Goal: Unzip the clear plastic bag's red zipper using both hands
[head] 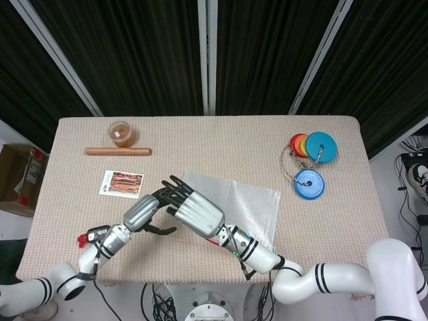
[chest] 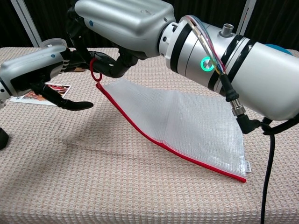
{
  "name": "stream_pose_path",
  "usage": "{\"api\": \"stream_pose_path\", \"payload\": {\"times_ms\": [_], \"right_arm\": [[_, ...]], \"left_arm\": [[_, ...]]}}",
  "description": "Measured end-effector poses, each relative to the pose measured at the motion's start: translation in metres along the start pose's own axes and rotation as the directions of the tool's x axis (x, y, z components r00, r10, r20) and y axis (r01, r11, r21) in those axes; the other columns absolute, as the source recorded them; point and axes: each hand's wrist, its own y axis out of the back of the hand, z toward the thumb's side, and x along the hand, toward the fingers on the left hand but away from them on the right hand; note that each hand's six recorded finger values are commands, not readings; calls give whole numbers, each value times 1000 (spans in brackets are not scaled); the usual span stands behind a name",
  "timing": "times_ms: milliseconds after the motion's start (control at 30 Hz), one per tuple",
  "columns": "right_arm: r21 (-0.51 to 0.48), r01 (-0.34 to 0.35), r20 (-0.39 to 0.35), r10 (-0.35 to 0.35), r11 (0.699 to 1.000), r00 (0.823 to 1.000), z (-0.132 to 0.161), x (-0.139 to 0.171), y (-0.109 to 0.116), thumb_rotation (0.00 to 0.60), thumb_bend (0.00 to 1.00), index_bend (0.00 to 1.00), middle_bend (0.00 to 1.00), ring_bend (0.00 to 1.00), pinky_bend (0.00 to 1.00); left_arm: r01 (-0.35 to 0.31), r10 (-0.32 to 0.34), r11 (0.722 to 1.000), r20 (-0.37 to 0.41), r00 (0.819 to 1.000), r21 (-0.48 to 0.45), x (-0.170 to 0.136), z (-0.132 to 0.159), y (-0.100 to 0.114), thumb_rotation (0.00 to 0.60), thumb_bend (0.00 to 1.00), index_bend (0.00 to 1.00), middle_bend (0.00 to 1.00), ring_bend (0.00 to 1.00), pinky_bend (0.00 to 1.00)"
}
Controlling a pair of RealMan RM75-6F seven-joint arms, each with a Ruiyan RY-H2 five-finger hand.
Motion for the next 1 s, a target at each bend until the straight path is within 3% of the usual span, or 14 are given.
{"api": "stream_pose_path", "payload": {"times_ms": [233,700,1000], "right_arm": [[-12,8,1,-8,1000,1000,-1,-2,2,600,490,798,185,0,34],[-11,0,8,0,1000,1000,-6,-1,-1,600,490,798,185,0,34],[-14,-2,4,2,1000,1000,-6,1,-4,600,490,797,185,0,34]], "left_arm": [[17,-18,996,-5,1000,-86,10,-5,-2,600,285,401,129,76,140],[28,-29,990,-8,1000,-137,15,-13,-8,600,359,508,158,76,140],[8,-10,974,-8,1000,-228,18,-14,-11,600,389,661,259,96,141]]}}
